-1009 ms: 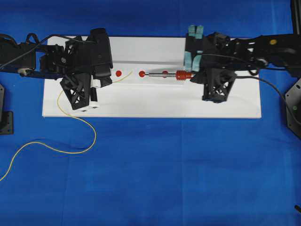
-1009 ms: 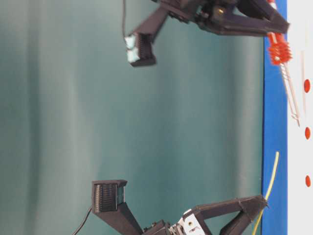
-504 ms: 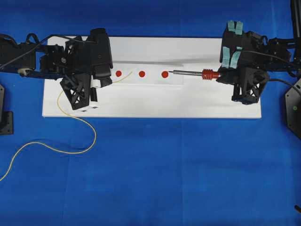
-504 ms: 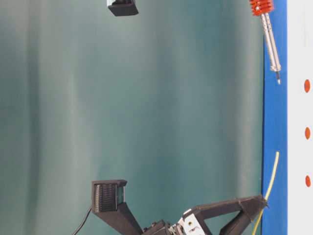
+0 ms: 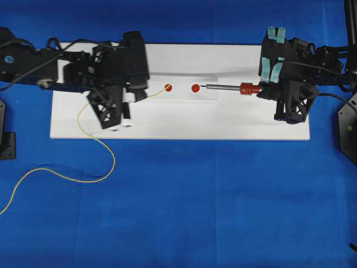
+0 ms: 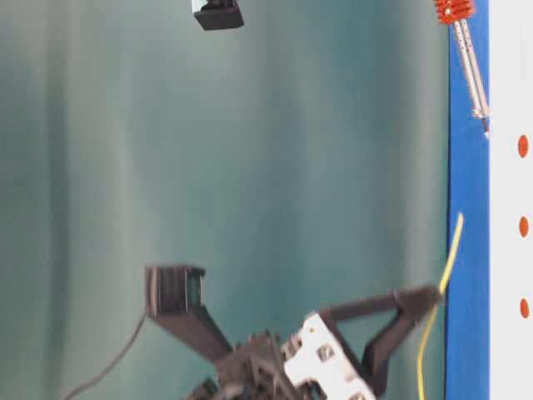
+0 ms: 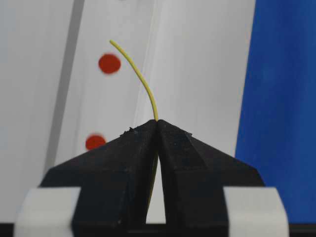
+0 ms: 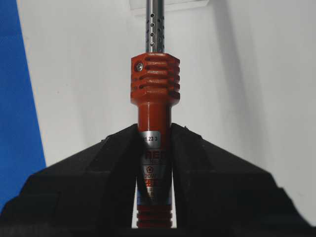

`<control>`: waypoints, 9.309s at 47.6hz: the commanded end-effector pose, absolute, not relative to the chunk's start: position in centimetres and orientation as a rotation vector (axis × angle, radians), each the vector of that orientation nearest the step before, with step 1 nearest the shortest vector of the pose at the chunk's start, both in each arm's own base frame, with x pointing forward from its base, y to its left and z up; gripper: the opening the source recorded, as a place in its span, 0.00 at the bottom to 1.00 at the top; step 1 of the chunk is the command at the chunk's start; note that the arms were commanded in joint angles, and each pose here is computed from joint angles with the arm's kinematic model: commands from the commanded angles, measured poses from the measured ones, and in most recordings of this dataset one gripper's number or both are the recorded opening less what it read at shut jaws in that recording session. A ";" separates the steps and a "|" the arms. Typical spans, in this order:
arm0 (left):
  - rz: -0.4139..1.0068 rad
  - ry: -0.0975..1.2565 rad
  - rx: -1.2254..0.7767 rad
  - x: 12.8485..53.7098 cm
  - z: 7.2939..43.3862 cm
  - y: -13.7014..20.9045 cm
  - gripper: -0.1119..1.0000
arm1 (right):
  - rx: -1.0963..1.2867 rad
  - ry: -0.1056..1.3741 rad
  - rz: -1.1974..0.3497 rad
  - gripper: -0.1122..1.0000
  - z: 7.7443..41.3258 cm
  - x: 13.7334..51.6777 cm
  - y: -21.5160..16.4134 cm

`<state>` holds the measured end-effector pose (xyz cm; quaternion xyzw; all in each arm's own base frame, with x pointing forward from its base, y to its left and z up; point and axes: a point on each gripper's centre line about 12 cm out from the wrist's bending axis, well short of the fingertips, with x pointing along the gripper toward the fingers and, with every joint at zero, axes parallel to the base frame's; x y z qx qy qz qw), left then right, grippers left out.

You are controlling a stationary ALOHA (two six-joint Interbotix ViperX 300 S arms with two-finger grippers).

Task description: Touch the tip of the soldering iron to the tip of the solder at the mark.

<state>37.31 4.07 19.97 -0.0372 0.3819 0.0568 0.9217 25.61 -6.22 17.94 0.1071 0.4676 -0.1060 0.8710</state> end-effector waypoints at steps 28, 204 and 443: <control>0.106 0.779 -0.063 43.0 18.1 4.4 0.12 | 0.220 0.952 -0.225 0.16 18.2 25.8 -6.3; 0.118 0.801 -0.079 42.7 16.9 4.7 0.12 | 0.235 1.035 -0.226 0.16 16.2 27.6 -6.8; -0.078 0.104 0.062 17.6 25.3 -1.3 0.77 | 0.076 0.318 -0.070 0.80 27.1 16.6 -1.0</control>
